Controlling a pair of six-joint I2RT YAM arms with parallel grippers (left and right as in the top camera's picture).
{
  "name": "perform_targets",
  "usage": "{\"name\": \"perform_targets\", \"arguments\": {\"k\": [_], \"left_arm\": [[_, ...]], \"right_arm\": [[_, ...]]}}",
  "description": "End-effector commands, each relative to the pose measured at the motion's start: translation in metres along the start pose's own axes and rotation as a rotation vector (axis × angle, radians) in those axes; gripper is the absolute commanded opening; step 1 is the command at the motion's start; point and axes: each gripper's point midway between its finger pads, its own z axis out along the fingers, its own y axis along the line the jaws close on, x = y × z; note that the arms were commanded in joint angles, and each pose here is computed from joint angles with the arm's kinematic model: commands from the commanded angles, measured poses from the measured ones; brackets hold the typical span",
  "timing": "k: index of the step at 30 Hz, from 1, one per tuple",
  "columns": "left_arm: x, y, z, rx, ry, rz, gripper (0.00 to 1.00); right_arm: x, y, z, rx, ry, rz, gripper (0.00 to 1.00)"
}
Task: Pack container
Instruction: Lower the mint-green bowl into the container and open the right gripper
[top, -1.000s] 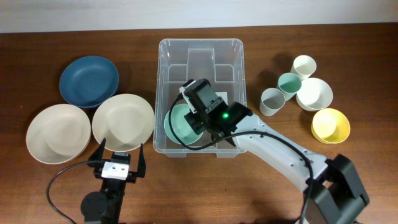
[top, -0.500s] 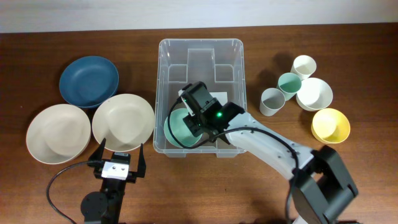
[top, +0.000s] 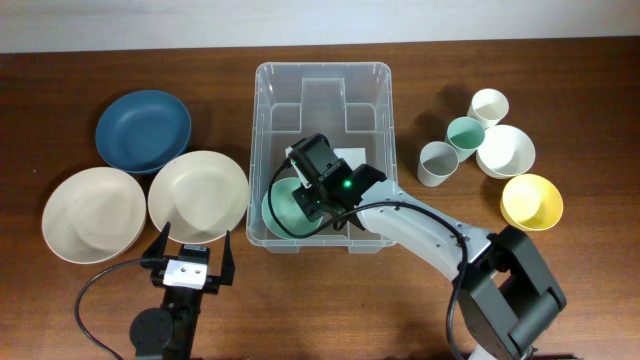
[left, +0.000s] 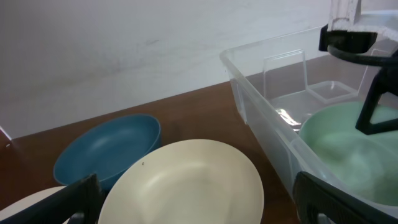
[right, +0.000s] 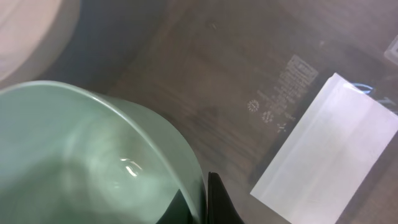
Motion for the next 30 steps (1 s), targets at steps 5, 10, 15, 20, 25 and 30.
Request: {"name": "perform_targets", "arguments": {"k": [5,10,15,20,25,30], "left_arm": [[0.002,0.0,0.0,-0.003,0.001,0.016,1.0],[0.002,0.0,0.0,-0.003,0.001,0.016,0.99],[0.002,0.0,0.0,-0.003,0.001,0.016,1.0],[0.002,0.0,0.0,-0.003,0.001,0.016,0.99],[0.002,0.0,0.0,-0.003,0.001,0.016,0.99],[0.003,0.0,0.0,-0.003,0.002,0.016,0.99]], "right_arm": [[-0.002,0.008,0.004,-0.03,0.007,0.007,0.04],[0.002,0.016,0.005,-0.077,0.024,0.007,0.14],[0.001,0.014,0.004,-0.071,0.022,0.008,0.39],[-0.009,0.013,0.002,-0.063,-0.02,0.004,0.41],[-0.035,0.001,-0.018,-0.002,-0.102,0.013,0.41],[-0.055,-0.041,-0.044,0.147,-0.17,0.103,0.31]]}}
